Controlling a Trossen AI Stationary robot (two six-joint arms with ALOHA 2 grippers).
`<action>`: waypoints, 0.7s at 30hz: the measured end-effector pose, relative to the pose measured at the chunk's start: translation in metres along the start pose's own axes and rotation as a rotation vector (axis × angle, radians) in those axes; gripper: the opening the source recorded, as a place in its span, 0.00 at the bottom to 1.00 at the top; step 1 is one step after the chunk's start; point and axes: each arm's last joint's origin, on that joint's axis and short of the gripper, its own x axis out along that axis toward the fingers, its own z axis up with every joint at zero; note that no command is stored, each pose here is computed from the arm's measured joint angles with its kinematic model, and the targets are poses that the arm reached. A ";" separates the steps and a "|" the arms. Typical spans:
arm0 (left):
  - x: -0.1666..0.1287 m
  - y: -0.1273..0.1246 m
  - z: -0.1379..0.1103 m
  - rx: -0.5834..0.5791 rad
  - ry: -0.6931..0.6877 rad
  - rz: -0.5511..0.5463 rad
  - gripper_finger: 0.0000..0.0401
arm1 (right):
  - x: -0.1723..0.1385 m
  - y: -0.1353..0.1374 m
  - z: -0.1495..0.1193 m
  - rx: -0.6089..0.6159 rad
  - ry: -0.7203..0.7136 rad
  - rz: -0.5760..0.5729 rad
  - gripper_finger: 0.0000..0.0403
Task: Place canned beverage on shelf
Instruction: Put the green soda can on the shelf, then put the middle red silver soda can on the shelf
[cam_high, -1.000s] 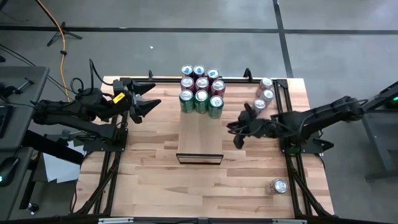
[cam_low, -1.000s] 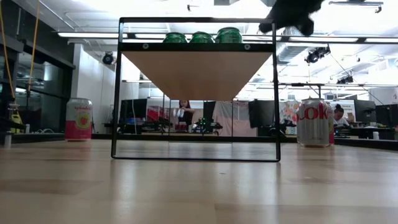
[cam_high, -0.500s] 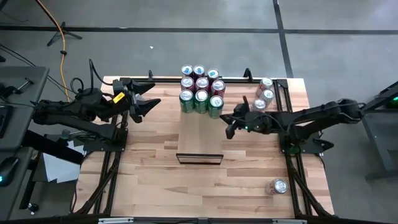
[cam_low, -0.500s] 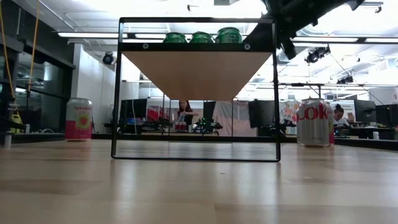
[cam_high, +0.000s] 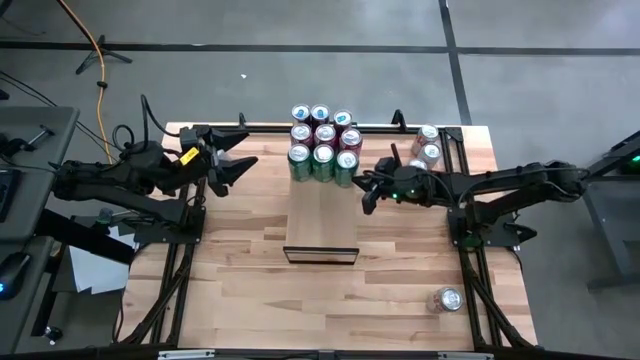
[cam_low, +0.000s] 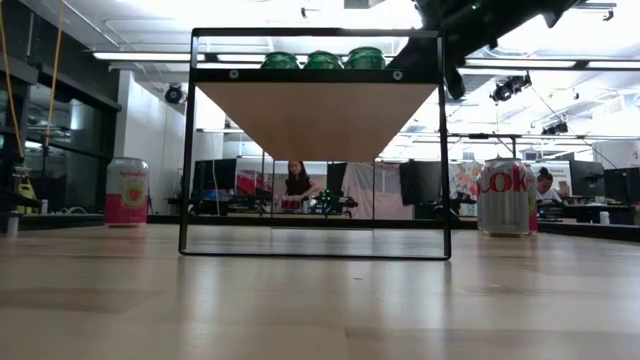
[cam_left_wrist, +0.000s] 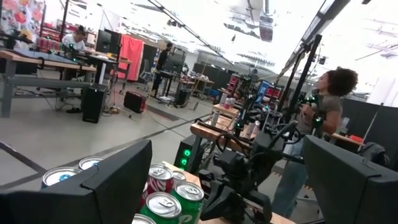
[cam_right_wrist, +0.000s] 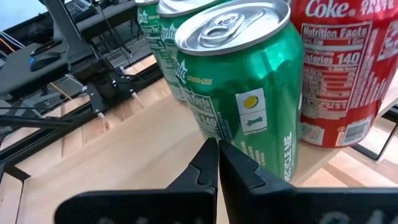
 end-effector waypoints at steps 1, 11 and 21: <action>0.000 0.000 0.000 0.001 0.000 0.001 0.87 | 0.000 -0.001 0.001 0.001 -0.003 -0.003 0.00; 0.000 0.000 0.000 0.003 0.002 0.003 0.87 | -0.014 -0.001 0.013 -0.014 -0.061 0.032 0.00; -0.007 0.002 0.001 0.073 0.034 -0.066 0.87 | -0.068 0.011 0.055 0.022 -0.345 0.373 0.00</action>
